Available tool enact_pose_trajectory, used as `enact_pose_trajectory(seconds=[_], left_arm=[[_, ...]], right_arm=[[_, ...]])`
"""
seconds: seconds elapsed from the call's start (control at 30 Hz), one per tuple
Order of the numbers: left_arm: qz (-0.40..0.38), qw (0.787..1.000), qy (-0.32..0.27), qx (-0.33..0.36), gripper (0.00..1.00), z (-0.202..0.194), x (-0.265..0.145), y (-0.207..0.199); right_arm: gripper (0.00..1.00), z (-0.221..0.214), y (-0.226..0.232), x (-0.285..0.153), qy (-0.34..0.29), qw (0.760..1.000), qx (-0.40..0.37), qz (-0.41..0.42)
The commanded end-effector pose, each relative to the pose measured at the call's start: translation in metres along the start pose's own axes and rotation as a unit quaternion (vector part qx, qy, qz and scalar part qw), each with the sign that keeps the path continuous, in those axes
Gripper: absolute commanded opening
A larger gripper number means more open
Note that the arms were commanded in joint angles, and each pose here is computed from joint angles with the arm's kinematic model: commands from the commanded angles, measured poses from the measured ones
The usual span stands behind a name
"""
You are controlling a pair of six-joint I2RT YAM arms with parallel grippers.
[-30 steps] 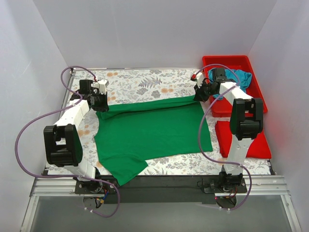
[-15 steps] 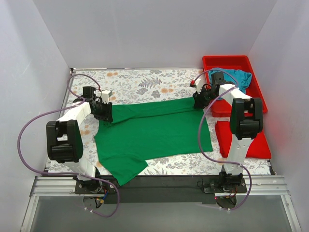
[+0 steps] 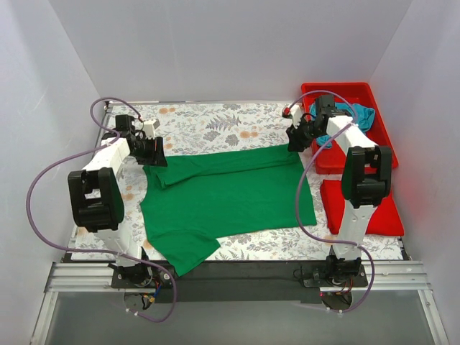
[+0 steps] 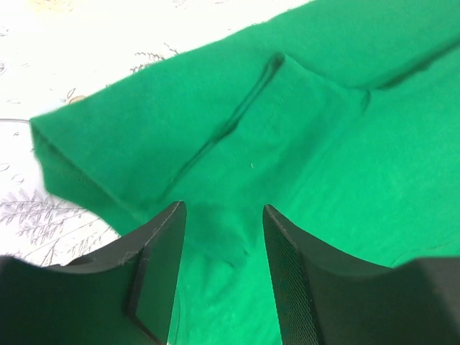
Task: Fold and stack the t-shirts
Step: Fold the tshirt
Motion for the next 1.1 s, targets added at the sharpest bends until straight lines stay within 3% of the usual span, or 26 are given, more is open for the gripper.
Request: enact_pose_trajectory(seconds=[0.0,0.2,0.33,0.8,1.07], left_arm=[[-0.001,0.999,0.012,-0.035,0.47,0.009,0.012,0.005],[0.031,0.998,0.032,-0.047,0.47,0.002,0.015,0.015],[0.057,0.996,0.043,-0.049,0.47,-0.01,0.01,0.022],[0.082,0.993,0.061,-0.052,0.48,-0.031,-0.004,0.022],[0.091,0.991,0.071,-0.069,0.46,-0.033,0.001,0.026]], right_arm=[[0.48,0.015,-0.005,0.008,-0.004,1.0,0.006,0.003],[0.47,0.002,-0.01,0.029,0.031,0.999,0.007,0.003],[0.4,-0.015,0.0,0.036,0.053,0.998,0.01,0.015],[0.35,-0.035,0.02,0.017,0.096,0.995,-0.029,0.013],[0.37,-0.011,0.011,0.007,0.071,0.997,-0.031,0.005]])
Point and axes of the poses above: each gripper's point midway between its finger pads, its own x axis out along the fingers, its own y axis along the line the jaws close on, z = x × y, the point moved 2 cm from there along -x, back along the fingers, and after that the axes turned 8 degrees about -x, right-handed, at the moved point
